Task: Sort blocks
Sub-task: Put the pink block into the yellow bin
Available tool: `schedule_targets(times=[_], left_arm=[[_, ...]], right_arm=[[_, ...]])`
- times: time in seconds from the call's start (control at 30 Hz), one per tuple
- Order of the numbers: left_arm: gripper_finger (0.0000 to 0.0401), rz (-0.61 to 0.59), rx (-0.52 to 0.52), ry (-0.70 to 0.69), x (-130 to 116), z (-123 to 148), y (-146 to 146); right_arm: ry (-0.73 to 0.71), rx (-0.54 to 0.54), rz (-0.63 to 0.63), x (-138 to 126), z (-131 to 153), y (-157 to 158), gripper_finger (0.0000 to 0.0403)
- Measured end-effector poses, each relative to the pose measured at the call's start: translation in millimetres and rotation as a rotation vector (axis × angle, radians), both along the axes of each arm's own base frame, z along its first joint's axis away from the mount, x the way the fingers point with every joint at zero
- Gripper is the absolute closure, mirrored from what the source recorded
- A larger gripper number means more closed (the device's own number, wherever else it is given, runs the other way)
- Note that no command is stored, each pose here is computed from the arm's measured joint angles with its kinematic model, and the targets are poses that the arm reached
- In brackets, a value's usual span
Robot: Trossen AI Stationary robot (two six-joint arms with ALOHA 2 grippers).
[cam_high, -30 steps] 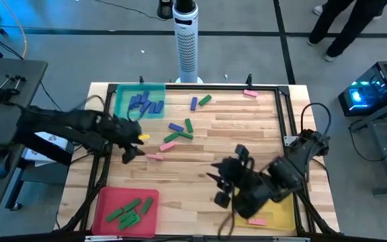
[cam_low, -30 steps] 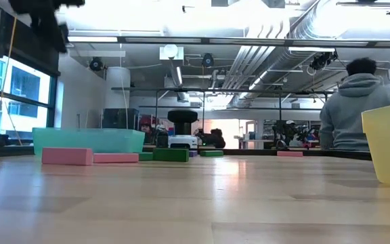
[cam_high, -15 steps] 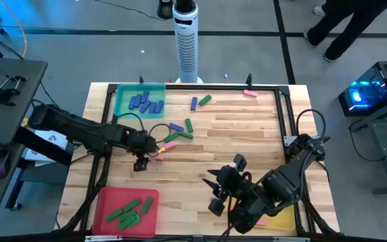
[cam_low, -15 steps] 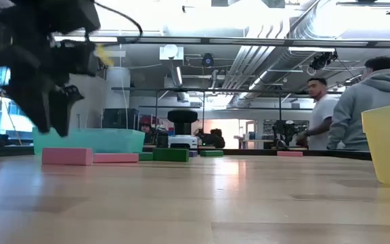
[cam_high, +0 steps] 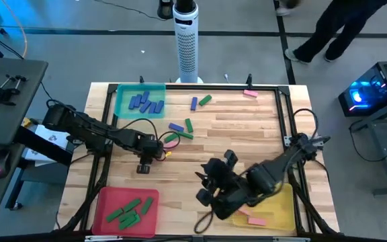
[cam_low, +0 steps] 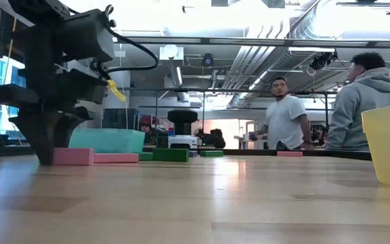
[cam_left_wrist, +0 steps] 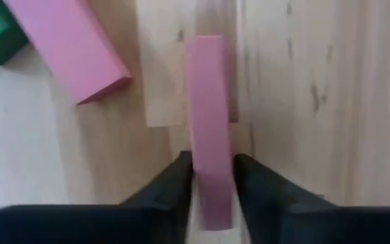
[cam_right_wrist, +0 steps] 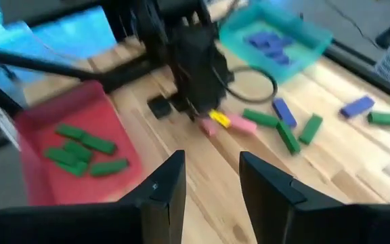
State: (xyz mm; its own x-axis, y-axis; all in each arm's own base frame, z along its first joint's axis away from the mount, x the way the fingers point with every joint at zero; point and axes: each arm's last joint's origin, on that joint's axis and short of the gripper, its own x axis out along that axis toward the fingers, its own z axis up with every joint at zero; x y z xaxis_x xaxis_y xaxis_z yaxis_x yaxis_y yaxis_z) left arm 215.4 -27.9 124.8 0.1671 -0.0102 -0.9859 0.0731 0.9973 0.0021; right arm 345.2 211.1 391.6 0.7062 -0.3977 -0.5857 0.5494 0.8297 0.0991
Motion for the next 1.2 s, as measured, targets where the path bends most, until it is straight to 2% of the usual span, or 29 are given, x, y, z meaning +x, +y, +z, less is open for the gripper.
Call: schedule_targets(times=[0.1, 0.2, 0.3, 0.4, 0.5, 0.63, 0.73, 0.8, 0.9, 1.03, 1.1, 1.2], left_arm=[[0.0370, -0.040, 0.000, -0.032, 2, 5, 0], [0.0373, -0.059, -0.003, -0.092, 5, 15, -1], [0.0373, -0.060, -0.030, -0.255, 16, 44, -2], [0.0373, -0.045, -0.066, -0.335, 14, 71, -3], [0.0373, -0.007, -0.111, -0.541, 14, 121, -3], [0.0373, -0.018, -0.162, -0.761, 2, 175, -3], [0.0373, -0.054, -0.223, -0.971, -12, 216, -2], [0.0373, -0.082, -0.240, -1.067, -21, 232, -2], [0.0373, -0.106, -0.254, -1.150, -32, 250, -1], [0.0369, -0.111, -0.262, -1.225, -44, 266, 1], [0.0368, -0.106, -0.276, -1.255, -45, 270, 1], [0.0367, -0.113, -0.299, -1.269, -46, 271, 1]], right_arm=[[0.100, 0.037, -0.078, 7, -18, -10, 0.0285], [0.211, 0.114, -0.215, 5, -32, -22, 0.0264], [0.191, 0.114, -0.225, 8, -31, -26, 0.0230], [0.170, 0.074, -0.217, 4, -26, -26, 0.0197], [0.164, 0.037, -0.194, 3, -23, -27, 0.0178], [0.003, 0.033, -0.165, 20, -9, -35, 0.0176], [-0.160, 0.023, -0.075, 42, 10, -39, 0.0178], [-0.269, -0.013, -0.020, 56, 23, -43, 0.0178], [-0.393, -0.106, 0.021, 71, 42, -56, 0.0178], [-0.472, -0.202, 0.023, 82, 57, -76, 0.0178], [-0.489, -0.192, 0.077, 87, 59, -86, 0.0178], [-0.511, -0.106, 0.149, 96, 57, -101, 0.0179]])
